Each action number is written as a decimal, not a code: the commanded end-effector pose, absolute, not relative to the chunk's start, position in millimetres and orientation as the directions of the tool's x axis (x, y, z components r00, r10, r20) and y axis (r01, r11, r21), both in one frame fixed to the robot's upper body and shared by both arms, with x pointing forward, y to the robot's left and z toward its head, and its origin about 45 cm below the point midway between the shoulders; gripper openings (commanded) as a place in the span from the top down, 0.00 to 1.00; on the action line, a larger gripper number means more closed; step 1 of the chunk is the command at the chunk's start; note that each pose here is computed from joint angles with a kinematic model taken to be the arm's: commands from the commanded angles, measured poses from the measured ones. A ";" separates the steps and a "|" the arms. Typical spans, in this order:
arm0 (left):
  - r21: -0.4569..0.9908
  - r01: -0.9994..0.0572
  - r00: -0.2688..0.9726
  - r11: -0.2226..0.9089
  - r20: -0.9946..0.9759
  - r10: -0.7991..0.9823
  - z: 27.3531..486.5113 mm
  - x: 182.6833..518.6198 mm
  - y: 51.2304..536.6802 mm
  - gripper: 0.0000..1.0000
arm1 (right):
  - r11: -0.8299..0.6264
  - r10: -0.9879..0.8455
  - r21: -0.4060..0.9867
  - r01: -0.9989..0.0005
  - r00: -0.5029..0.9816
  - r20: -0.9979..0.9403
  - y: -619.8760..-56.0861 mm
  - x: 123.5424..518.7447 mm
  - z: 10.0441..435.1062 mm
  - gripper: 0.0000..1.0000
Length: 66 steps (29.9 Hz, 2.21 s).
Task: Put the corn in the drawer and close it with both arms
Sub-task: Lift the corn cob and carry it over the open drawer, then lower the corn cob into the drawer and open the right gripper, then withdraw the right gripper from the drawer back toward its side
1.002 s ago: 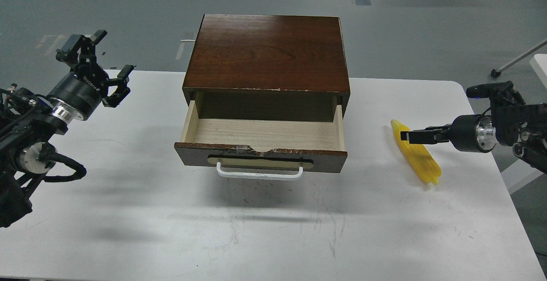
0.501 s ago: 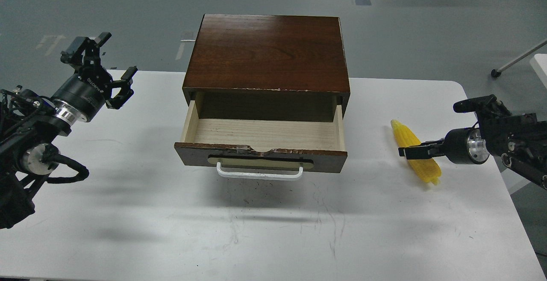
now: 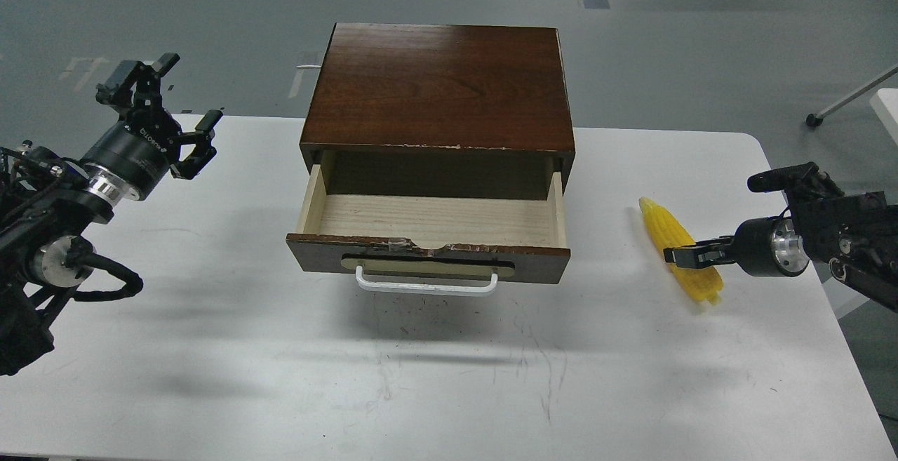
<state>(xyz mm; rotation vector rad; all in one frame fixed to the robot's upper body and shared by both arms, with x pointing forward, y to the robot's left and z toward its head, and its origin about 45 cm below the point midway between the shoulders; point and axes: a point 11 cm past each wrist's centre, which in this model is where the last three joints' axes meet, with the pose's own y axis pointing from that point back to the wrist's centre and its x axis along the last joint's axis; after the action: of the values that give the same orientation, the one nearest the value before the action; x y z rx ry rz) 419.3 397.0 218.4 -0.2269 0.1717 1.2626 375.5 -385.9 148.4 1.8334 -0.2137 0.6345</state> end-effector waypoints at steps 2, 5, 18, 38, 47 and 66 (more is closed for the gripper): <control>-0.079 -0.956 0.293 0.282 -0.252 0.922 220.1 420.3 397.9 0.00 | -0.416 0.173 0.743 -0.523 0.757 0.630 -373.7 401.1 220.5 0.96; -0.081 -0.956 0.295 0.284 -0.254 0.921 220.2 420.9 396.4 0.00 | -0.455 0.197 0.685 -0.569 0.686 0.701 -357.8 418.5 271.4 0.96; -0.085 -0.958 0.285 0.272 -0.231 0.930 228.8 420.5 407.9 0.00 | -0.612 0.453 0.664 -0.430 0.498 0.739 -208.7 435.5 354.1 0.96; -0.084 -0.962 0.270 0.258 -0.208 0.940 235.5 418.3 420.8 0.00 | -0.574 0.737 0.794 -0.200 0.298 0.607 -65.9 403.2 313.6 0.96; -0.086 -0.964 0.266 0.253 -0.206 0.942 236.6 417.8 423.3 0.00 | -0.549 0.769 0.813 -0.196 0.262 0.583 -52.2 403.1 299.1 0.78; -0.088 -0.965 0.260 0.248 -0.198 0.945 240.0 417.4 427.9 0.00 | -0.605 0.700 0.767 -0.216 0.315 0.641 -56.4 408.9 318.9 0.04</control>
<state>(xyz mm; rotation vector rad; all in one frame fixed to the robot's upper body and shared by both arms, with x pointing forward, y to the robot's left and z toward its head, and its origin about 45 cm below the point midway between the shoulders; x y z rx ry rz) 417.4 426.8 238.4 -0.2066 0.1159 1.3047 405.2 -53.6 308.3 1.7396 0.4777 1.4076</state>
